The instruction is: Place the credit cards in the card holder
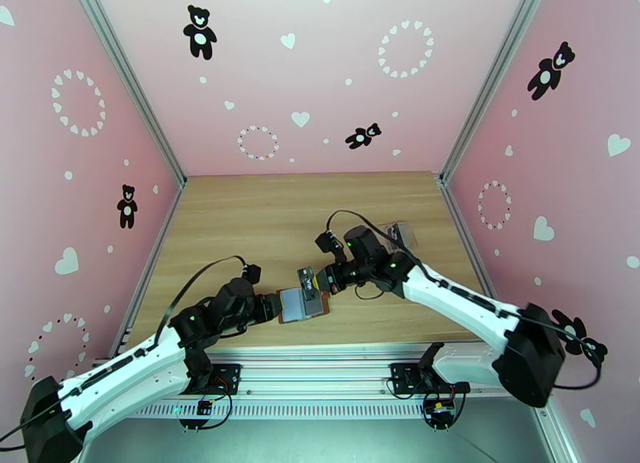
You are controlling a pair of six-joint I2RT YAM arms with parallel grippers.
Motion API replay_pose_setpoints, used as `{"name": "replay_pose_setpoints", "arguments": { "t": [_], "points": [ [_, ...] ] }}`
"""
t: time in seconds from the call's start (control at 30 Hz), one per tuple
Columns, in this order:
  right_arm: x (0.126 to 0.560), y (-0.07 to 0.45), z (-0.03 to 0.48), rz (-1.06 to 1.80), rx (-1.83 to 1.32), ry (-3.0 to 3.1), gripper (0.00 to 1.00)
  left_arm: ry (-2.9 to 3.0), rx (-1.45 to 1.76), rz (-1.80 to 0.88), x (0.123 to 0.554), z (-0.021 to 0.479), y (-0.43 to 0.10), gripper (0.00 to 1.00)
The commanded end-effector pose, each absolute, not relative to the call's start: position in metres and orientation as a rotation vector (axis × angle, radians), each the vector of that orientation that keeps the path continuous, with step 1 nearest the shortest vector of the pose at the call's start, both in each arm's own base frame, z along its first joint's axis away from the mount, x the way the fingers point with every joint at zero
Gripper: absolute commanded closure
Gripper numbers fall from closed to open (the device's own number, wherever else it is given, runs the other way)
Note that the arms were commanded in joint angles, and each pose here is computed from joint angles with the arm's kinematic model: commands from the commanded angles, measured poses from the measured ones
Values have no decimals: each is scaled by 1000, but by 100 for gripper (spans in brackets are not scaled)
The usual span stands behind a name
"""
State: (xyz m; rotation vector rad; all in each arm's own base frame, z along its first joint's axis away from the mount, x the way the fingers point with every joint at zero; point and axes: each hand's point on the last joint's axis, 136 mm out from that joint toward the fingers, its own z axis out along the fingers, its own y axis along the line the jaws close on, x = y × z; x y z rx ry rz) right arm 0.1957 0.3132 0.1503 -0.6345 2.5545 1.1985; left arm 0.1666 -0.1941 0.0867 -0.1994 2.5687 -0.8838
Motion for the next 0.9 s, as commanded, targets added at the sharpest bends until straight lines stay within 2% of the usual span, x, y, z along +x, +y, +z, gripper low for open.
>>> {"name": "replay_pose_setpoints", "arguments": {
  "t": [0.0,0.33,0.87],
  "points": [
    [204,324,127,1224,-532,2617,100,2548,-207,-885,177,90,-201,66],
    [208,336,79,1226,-449,2738,100,2705,-200,-759,178,42,-208,76],
    [204,323,50,1123,-377,2837,100,2717,-209,-689,185,37,-206,79]
  ]
}}
